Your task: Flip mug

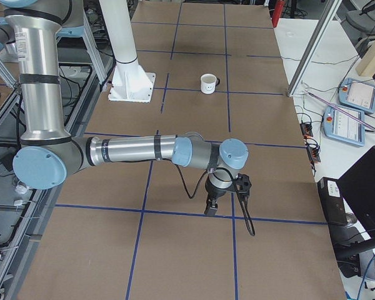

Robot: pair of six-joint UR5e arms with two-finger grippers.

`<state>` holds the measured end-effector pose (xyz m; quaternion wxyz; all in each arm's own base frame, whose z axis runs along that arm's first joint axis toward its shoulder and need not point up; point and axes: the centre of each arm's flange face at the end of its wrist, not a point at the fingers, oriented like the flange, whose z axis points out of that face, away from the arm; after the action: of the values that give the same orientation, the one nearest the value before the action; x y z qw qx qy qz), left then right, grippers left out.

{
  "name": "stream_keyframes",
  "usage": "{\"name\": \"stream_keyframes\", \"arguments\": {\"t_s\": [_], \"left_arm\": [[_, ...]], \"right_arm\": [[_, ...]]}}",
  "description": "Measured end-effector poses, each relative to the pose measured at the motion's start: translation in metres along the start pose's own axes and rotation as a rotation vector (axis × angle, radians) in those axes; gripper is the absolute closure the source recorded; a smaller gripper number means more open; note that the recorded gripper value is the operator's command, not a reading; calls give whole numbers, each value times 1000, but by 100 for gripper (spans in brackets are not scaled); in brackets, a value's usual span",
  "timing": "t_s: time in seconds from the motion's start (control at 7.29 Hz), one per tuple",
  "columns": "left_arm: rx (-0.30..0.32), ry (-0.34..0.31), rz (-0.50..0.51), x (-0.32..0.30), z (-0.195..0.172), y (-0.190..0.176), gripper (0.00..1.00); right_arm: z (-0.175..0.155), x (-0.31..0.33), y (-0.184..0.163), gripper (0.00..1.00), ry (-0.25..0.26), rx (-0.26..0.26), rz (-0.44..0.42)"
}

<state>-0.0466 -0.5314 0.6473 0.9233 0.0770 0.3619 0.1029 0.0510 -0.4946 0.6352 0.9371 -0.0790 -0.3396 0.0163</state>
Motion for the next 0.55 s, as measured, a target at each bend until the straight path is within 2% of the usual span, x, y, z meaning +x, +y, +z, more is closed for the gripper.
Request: {"name": "stream_keyframes", "arguments": {"t_s": [0.55], "left_arm": [[-31, 3, -69, -1, -18, 25, 0]], "right_arm": [[0, 0, 0, 0, 0, 0, 0]]}}
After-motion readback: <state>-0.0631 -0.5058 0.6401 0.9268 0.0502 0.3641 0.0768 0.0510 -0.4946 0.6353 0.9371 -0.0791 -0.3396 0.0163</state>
